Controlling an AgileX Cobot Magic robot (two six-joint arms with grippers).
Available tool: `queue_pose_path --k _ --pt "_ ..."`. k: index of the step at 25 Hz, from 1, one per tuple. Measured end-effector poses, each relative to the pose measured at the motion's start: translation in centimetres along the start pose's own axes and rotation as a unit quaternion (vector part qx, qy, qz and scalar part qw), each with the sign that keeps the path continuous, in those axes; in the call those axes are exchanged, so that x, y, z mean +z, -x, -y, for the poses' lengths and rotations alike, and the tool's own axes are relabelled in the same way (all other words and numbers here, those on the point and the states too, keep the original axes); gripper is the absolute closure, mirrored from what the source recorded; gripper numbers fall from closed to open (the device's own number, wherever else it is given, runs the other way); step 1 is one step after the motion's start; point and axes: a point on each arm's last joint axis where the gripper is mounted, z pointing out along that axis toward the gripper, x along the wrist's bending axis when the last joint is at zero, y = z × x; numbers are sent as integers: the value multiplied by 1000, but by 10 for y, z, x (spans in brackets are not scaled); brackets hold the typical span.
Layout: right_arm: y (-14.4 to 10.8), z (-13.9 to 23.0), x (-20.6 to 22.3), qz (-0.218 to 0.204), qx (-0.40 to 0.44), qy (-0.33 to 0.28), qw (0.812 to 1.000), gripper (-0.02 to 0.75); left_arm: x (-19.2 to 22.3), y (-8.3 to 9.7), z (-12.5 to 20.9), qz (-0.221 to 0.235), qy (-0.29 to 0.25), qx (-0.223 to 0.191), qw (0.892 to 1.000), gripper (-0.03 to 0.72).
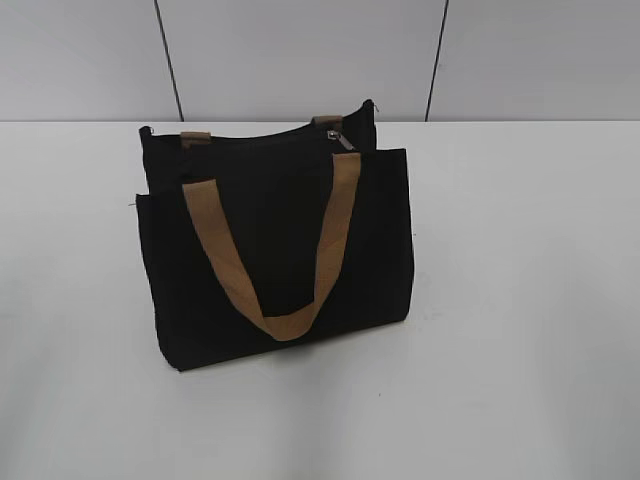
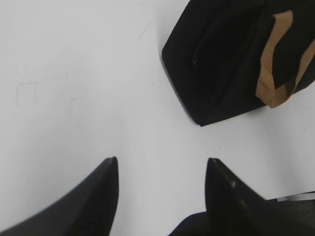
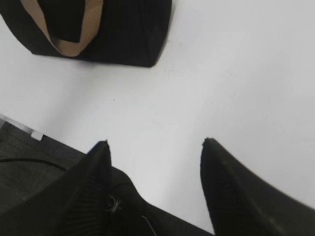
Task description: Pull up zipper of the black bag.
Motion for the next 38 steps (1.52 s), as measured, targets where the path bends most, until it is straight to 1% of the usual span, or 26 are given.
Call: queue_pose_path --k 4,8,13,16,19,25,38 --pt "-4 35 -23 31 8 28 999 288 -16 0 10 3 33 2 999 265" --pt "-2 66 -35 73 6 49 996 288 -34 -1 23 7 73 4 997 265" --pt "-2 95 -34 88 0 79 993 288 -44 -1 36 10 104 5 995 265" --pt "-2 100 -33 91 -1 102 991 288 -36 -2 45 11 94 4 995 265" --pt "0 100 -30 92 -1 105 990 288 -28 -2 50 12 80 5 997 265" --pt "0 99 -29 94 -2 108 990 288 -28 -1 50 20 80 18 996 267" --pt "0 99 -29 94 -2 109 990 288 -28 -1 50 21 79 18 996 351"
